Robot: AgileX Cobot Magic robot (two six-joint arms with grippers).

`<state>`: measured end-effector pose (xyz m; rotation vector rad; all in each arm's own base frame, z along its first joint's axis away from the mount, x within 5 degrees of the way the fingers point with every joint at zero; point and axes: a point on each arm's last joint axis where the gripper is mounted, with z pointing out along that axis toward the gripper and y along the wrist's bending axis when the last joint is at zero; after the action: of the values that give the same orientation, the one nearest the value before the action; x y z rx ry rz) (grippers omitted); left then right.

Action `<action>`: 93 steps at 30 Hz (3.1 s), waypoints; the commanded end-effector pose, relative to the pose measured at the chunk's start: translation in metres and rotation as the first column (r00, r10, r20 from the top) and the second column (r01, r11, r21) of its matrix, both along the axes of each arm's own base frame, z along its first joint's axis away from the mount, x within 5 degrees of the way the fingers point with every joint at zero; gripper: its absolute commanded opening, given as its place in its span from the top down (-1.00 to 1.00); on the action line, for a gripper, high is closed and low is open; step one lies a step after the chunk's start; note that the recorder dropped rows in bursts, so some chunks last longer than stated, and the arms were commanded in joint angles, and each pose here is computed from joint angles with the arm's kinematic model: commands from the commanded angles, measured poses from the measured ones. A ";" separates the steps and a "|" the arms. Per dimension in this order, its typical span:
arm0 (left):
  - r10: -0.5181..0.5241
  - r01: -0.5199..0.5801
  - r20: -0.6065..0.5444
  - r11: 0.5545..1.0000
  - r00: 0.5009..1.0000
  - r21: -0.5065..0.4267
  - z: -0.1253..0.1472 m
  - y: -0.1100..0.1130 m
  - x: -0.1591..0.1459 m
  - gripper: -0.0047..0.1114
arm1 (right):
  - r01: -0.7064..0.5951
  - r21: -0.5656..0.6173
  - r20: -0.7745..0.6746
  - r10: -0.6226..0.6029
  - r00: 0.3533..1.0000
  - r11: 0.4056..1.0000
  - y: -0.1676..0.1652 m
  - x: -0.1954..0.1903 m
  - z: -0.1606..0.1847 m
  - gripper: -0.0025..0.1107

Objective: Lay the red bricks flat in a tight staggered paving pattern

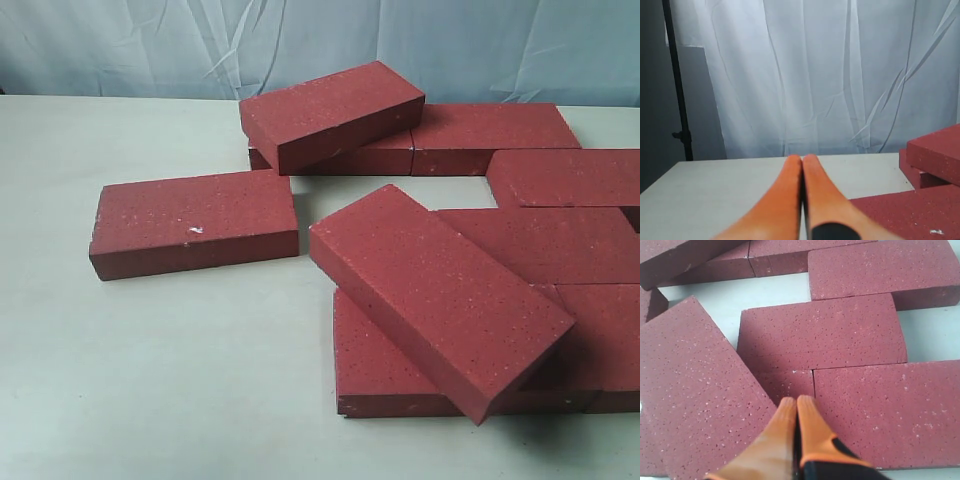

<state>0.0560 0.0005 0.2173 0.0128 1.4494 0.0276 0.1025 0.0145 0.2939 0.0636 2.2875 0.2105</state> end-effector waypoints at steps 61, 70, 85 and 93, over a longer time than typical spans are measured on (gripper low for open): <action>-0.060 -0.035 -0.783 0.994 0.620 -0.103 0.061 -0.003 0.161 0.92 | -0.003 0.041 0.132 -0.003 0.991 0.999 0.002 0.008 0.009 0.97; -0.049 -0.038 -0.903 0.997 0.426 -0.072 0.017 -0.002 0.216 0.92 | -0.008 0.034 0.119 0.004 0.993 0.999 0.002 0.008 0.008 0.97; -0.070 -0.085 -0.971 0.992 0.228 -0.092 -0.068 -0.003 0.268 0.92 | -0.007 0.003 0.095 0.006 0.995 1.000 0.001 0.012 0.005 0.97; -0.147 -0.114 -0.975 0.979 0.165 -0.167 -0.096 -0.009 0.275 0.92 | -0.007 0.003 0.095 0.006 0.995 1.000 0.001 0.012 0.005 0.97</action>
<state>0.3276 -0.0058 0.1259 -0.1405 2.8569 -0.1526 0.1132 0.0165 0.3004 0.0563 2.1863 0.2355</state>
